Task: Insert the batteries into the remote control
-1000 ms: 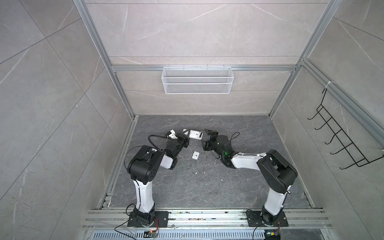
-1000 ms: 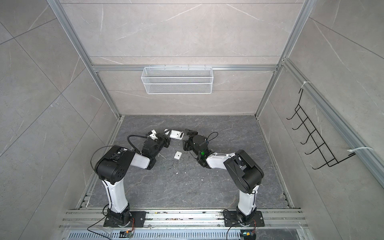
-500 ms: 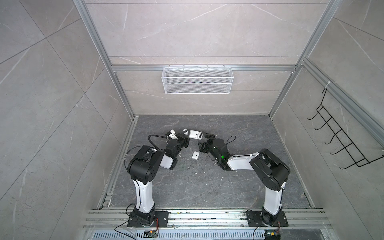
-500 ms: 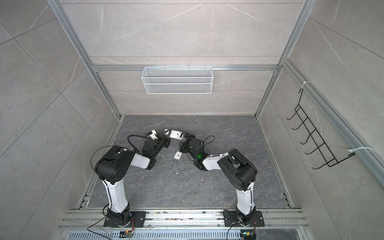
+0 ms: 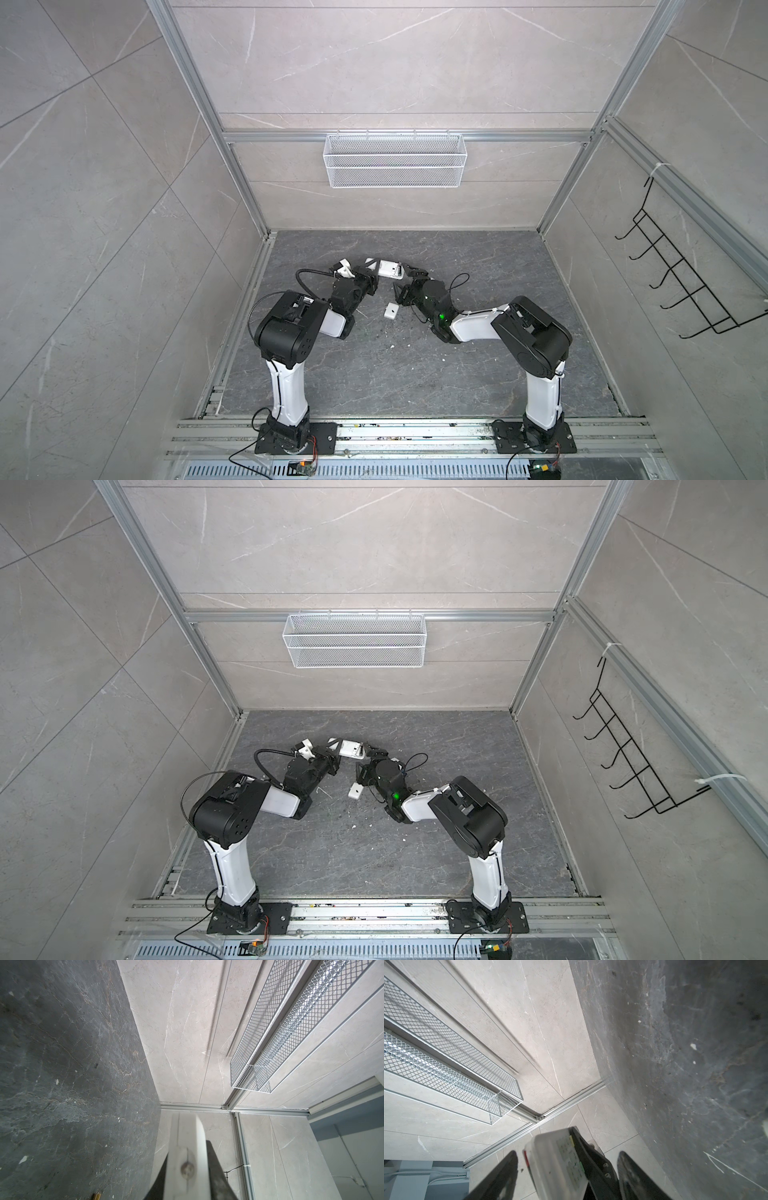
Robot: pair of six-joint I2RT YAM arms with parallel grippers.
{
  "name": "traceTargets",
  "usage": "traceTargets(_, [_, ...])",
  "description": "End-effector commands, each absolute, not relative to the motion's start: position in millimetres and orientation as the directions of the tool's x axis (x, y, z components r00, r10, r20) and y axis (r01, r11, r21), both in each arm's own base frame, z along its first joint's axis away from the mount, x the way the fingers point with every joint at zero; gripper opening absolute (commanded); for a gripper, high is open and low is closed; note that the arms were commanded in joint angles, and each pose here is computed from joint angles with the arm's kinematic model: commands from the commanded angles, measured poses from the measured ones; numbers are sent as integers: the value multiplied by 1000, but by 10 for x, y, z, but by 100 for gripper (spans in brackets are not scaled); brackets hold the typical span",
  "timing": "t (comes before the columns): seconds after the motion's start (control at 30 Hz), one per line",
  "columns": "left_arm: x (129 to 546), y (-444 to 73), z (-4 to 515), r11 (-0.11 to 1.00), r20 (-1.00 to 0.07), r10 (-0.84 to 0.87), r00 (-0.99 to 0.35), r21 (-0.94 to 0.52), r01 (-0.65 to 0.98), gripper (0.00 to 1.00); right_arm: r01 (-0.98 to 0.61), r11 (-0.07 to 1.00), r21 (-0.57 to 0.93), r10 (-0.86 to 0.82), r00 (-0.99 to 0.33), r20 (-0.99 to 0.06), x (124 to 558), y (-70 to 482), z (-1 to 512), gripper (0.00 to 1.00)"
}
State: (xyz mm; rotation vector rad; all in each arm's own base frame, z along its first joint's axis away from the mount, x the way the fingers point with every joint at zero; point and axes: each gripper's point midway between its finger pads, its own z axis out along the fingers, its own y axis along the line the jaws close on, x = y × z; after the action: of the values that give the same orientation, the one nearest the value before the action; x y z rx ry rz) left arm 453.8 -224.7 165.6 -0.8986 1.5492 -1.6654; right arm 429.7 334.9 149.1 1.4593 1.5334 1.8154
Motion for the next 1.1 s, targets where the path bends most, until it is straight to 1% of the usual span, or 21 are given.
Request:
traceTargets(0.0, [4484,-2259,2153,-85,-21,-842,-539,-982,171,0,327,-412,851,756,-398,519,4306,3368,1660,76])
traceTargets(0.2, [4460,-2262,2184,-64,-50,-842,-537,-980,191,0,346,-392,853,753,-413,513,4326,3432,1671,77])
traceTargets(0.63, [4439,-2316,2158,-55,-61,-831,-552,-980,191,0,340,-363,867,758,-433,488,4371,3480,1771,77])
traceTargets(0.9, [4451,-2343,2140,-56,-59,-827,-560,-981,188,0,353,-298,887,771,-458,442,4427,3446,1849,77])
traceTargets(1.07, [4461,-2349,2160,-58,-61,-826,-560,-980,193,0,354,-289,890,774,-460,435,4426,3435,1863,73])
